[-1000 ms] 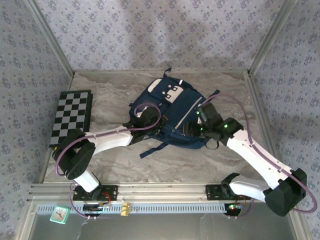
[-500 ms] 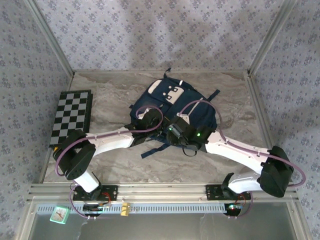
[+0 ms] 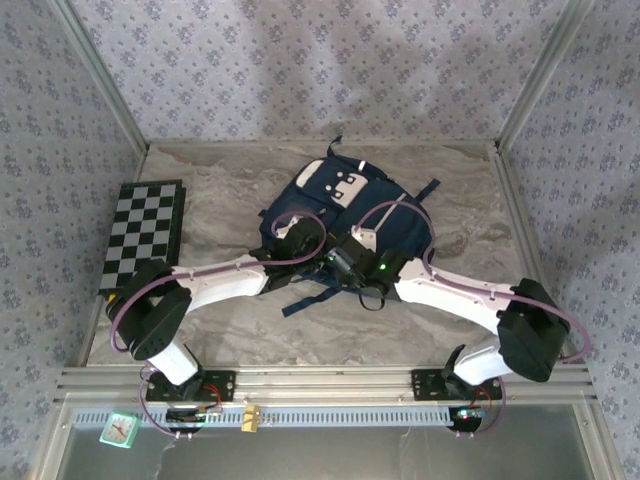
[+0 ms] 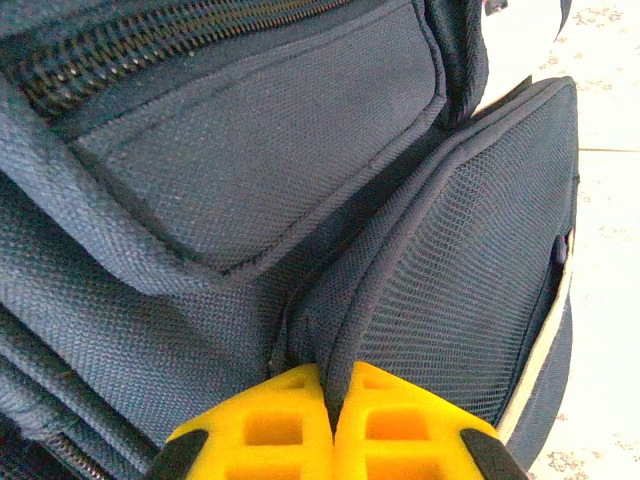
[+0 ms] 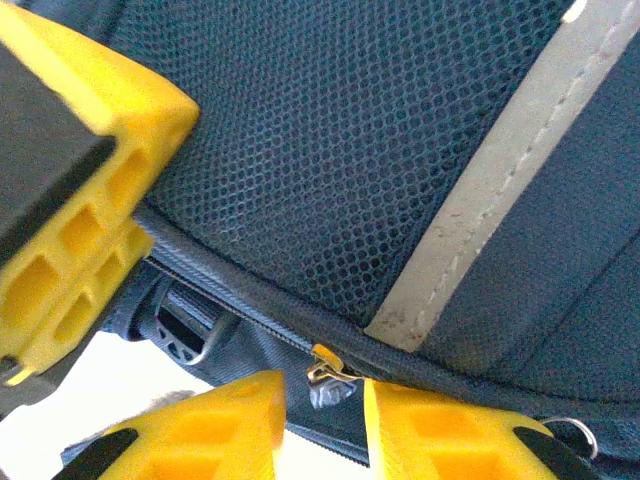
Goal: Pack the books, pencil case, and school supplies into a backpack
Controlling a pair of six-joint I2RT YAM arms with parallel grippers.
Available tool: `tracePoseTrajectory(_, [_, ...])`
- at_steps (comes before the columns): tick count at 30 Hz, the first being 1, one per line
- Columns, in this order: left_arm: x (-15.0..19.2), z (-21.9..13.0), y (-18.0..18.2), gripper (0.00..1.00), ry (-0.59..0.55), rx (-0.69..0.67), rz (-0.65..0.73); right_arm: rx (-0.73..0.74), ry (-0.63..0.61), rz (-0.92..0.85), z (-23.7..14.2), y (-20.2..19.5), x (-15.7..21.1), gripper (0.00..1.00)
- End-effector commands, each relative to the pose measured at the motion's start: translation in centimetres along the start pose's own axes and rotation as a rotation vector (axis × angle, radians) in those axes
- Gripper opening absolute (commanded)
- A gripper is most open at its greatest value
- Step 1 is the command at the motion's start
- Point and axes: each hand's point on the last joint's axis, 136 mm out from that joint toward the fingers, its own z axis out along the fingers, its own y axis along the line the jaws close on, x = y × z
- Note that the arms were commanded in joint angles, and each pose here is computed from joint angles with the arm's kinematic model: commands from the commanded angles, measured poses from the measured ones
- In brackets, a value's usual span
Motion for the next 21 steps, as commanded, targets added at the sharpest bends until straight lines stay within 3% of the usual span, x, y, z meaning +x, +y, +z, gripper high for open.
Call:
tracePoseTrajectory(1, [1.6, -1.9, -4.5, 0.0, 0.061, 0.128, 0.0, 0.04, -0.115, 0.021, -0.1, 0.3, -2.7, 0.29])
tracePoseTrajectory(6, [1.5, -2.2, -4.7, 0.0, 0.057, 0.141, -0.005, 0.087, -0.128, 0.038, 1.1, -0.2, -2.3, 0.33])
tracePoseTrajectory(14, [1.1, -2.8, -4.8, 0.0, 0.039, 0.144, 0.008, 0.182, -0.144, -0.021, 0.5, -1.7, -2.6, 0.16])
tracePoseTrajectory(21, [1.1, -2.9, -5.0, 0.0, 0.037, 0.148, 0.019, 0.181, -0.109, -0.101, 1.9, -0.8, -2.4, 0.21])
